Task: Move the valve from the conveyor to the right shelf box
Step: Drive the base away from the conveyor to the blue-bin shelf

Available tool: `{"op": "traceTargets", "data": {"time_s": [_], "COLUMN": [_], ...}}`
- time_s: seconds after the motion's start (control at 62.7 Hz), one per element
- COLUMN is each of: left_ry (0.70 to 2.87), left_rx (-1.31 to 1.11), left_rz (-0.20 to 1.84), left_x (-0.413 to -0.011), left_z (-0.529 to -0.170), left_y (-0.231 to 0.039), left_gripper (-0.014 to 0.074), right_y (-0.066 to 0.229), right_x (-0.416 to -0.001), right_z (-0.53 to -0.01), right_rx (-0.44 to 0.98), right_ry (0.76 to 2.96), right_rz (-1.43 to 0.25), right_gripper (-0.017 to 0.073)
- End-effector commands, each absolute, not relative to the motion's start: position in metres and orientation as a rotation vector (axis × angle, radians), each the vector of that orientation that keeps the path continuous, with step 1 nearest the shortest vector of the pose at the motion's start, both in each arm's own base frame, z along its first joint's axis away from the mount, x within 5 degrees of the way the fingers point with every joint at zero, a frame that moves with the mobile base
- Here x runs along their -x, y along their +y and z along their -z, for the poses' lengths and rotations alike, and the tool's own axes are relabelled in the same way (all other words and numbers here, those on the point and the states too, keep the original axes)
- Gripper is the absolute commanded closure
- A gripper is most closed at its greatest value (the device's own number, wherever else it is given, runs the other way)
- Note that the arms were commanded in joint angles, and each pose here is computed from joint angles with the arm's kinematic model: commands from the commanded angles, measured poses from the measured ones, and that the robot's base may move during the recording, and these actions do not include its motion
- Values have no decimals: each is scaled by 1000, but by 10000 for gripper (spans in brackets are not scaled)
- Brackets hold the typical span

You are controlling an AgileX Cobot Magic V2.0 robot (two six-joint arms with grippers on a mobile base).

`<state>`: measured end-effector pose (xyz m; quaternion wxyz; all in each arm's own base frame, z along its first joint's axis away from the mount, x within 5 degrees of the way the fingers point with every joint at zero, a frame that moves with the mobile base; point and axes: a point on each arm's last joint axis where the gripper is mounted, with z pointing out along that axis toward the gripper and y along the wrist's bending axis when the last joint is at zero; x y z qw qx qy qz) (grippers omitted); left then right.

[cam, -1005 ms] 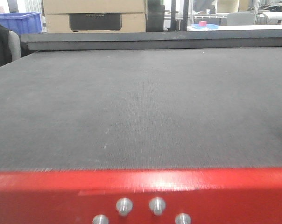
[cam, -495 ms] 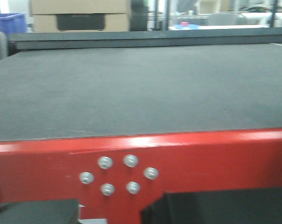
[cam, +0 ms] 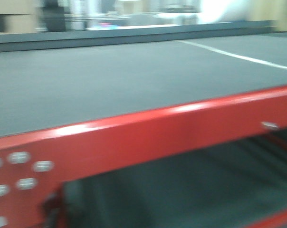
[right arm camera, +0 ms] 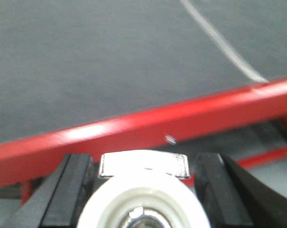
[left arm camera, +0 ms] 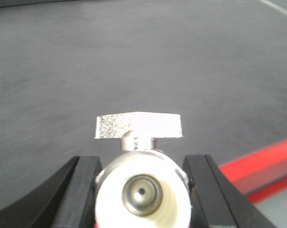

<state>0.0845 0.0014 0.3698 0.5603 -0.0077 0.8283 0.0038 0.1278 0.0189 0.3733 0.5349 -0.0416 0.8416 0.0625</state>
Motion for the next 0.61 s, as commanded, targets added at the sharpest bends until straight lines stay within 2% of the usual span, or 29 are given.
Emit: {"op": "traceTargets", "data": {"time_s": [0.0,0.59], "left_ry": [1880,1880], "left_rx": [22,22], "left_rz": [1,1], "left_x": [-84,-84], "left_z": [-377,-377], "left_y": [1,1], "left_gripper": [704,704], "right_y": [18,18], "right_x": [-128,-128], "right_z": [-384,-384], "right_rx": [96,96], "right_ry": [1911,1911], "right_rz": [-137,-137], "right_gripper": [721,721]}}
